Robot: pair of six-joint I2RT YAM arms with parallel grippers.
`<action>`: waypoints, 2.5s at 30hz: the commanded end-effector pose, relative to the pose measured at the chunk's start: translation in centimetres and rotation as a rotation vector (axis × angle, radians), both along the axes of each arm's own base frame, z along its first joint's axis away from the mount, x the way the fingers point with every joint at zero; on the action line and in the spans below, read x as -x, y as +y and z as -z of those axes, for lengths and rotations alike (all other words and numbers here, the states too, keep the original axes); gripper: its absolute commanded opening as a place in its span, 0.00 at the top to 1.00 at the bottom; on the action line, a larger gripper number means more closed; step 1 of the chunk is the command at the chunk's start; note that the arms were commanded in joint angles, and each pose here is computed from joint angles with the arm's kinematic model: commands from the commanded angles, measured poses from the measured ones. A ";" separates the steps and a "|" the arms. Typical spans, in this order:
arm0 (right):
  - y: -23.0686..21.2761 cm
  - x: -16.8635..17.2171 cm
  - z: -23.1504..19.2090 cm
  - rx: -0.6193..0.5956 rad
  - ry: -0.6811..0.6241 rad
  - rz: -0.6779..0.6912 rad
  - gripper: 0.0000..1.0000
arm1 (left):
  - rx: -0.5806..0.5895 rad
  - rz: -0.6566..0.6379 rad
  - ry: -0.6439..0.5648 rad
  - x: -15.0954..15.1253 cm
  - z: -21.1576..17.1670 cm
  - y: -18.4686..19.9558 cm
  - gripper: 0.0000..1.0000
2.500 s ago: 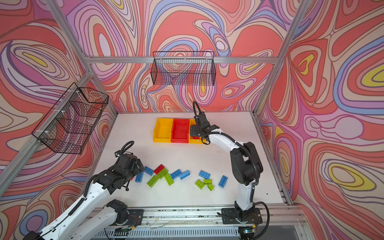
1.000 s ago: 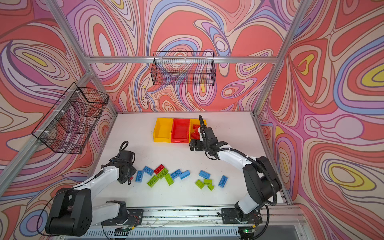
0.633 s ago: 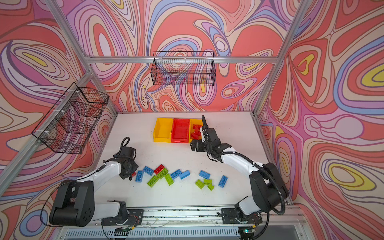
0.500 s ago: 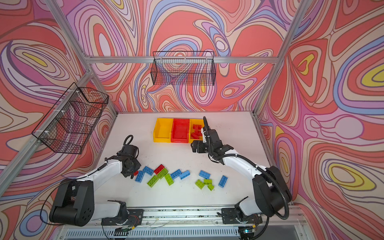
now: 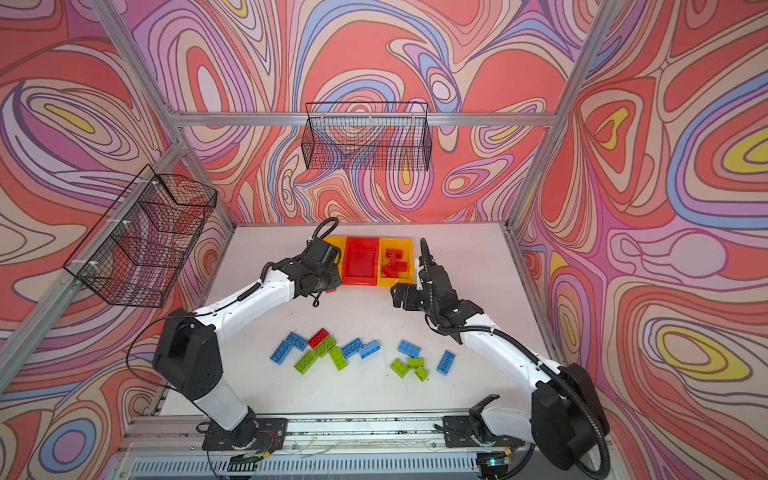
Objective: Sort the legos into containers by color
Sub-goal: 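Carry the red brick to the yellow bin with red bricks and release, then grasp a red brick among blue bricks with the right gripper while the left gripper withdraws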
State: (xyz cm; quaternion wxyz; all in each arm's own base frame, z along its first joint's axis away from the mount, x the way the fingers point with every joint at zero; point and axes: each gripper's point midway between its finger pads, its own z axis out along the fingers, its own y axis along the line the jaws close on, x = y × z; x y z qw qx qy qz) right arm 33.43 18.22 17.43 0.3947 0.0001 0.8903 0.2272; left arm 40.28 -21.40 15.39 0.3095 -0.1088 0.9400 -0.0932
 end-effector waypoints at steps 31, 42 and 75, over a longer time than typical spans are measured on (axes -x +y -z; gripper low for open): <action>-5.1 2.7 -2.1 0.089 -0.026 0.173 0.03 | 0.318 0.484 -0.268 -12.4 1.3 -20.9 0.46; -4.7 2.9 -2.4 0.068 -0.014 0.157 0.03 | 0.381 0.448 -0.328 -10.7 -2.0 -19.1 0.43; 21.4 5.6 7.7 0.229 0.148 -0.514 0.04 | 0.189 -0.395 -0.223 24.6 4.5 20.3 0.00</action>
